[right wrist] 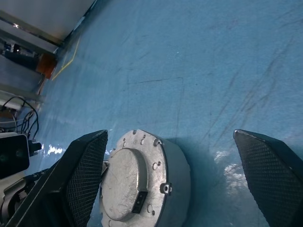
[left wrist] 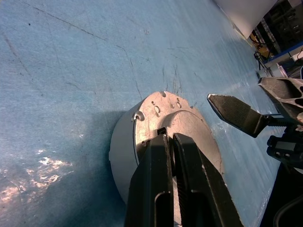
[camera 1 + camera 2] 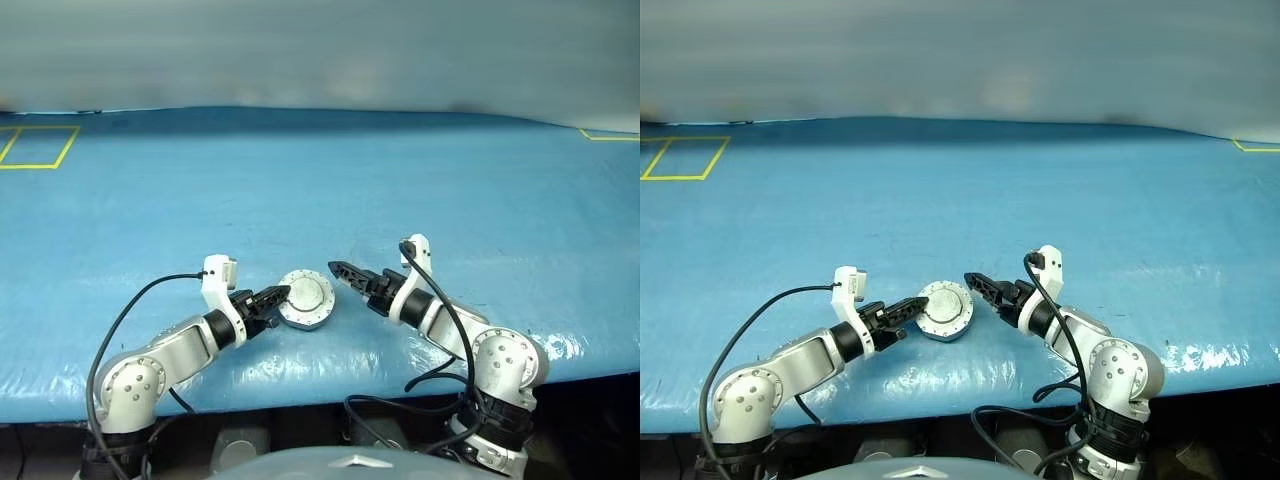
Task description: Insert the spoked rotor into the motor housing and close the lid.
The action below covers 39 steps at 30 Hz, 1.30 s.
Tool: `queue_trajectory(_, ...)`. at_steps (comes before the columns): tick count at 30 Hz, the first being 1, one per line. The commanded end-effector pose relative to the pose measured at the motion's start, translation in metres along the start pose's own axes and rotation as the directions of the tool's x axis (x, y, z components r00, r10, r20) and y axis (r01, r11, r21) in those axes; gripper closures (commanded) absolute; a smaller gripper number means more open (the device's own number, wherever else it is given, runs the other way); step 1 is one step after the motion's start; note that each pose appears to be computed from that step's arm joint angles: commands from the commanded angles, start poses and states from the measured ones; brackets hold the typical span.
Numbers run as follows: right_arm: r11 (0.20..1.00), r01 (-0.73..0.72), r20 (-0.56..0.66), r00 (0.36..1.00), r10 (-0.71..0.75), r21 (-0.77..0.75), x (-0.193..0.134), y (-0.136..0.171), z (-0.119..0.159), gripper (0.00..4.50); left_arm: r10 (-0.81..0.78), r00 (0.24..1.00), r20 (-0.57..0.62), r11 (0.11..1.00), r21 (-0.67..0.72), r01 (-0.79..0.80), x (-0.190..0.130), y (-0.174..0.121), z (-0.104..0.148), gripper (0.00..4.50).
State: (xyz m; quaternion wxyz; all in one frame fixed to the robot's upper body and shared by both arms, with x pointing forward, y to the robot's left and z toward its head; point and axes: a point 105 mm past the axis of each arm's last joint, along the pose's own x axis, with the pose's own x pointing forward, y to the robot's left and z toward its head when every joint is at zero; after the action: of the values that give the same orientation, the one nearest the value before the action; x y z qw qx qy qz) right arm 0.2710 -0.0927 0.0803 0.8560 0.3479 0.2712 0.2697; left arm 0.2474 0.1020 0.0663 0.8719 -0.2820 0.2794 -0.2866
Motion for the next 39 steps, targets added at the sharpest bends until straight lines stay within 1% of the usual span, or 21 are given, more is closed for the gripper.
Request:
queue_trajectory(1, 0.986, -0.09, -0.015, 0.996, 0.093, 0.139, 0.01, 0.017, -0.02, 0.0, 0.013, 0.999, -0.052, 1.0, 0.0, -0.013, 0.0, 0.001, -0.012, 4.31)
queue_trajectory(11, 0.936, -0.165, -0.068, 0.978, 0.195, 0.311, 0.015, 0.03, -0.044, 0.0, 0.015, 0.999, -0.05, 1.0, -0.006, -0.016, 0.0, 0.002, -0.012, 4.31)
queue_trajectory(16, 0.9, -0.156, -0.09, 0.974, 0.21, 0.408, 0.021, 0.029, -0.057, 0.0, 0.014, 0.999, -0.05, 1.0, -0.005, -0.015, 0.0, 0.002, -0.012, 4.31)
queue_trajectory(23, 0.809, -0.213, -0.061, 0.954, 0.292, 0.548, 0.028, 0.037, -0.065, 0.0, 0.018, 0.998, -0.055, 1.0, -0.002, -0.018, -0.001, 0.002, -0.013, 4.31)
queue_trajectory(30, 0.752, -0.227, -0.097, 0.928, 0.359, 0.619, 0.025, 0.047, -0.08, 0.0, 0.027, 0.998, -0.053, 1.0, 0.0, -0.027, -0.003, 0.005, -0.012, 4.31)
queue_trajectory(34, 0.738, -0.218, -0.095, 0.929, 0.357, 0.639, 0.025, 0.046, -0.079, 0.0, 0.028, 0.998, -0.055, 1.0, 0.0, -0.028, -0.003, 0.005, -0.012, 4.31)
queue_trajectory(37, 0.737, -0.207, -0.104, 0.931, 0.351, 0.643, 0.026, 0.045, -0.08, 0.59, 0.026, 0.998, -0.056, 1.0, 0.0, -0.026, -0.003, 0.004, -0.013, 4.34)
queue_trajectory(39, 0.735, -0.201, -0.096, 0.935, 0.34, 0.647, 0.028, 0.043, -0.078, 1.21, 0.026, 0.998, -0.057, 1.0, 0.0, -0.026, -0.003, 0.004, -0.013, 4.34)
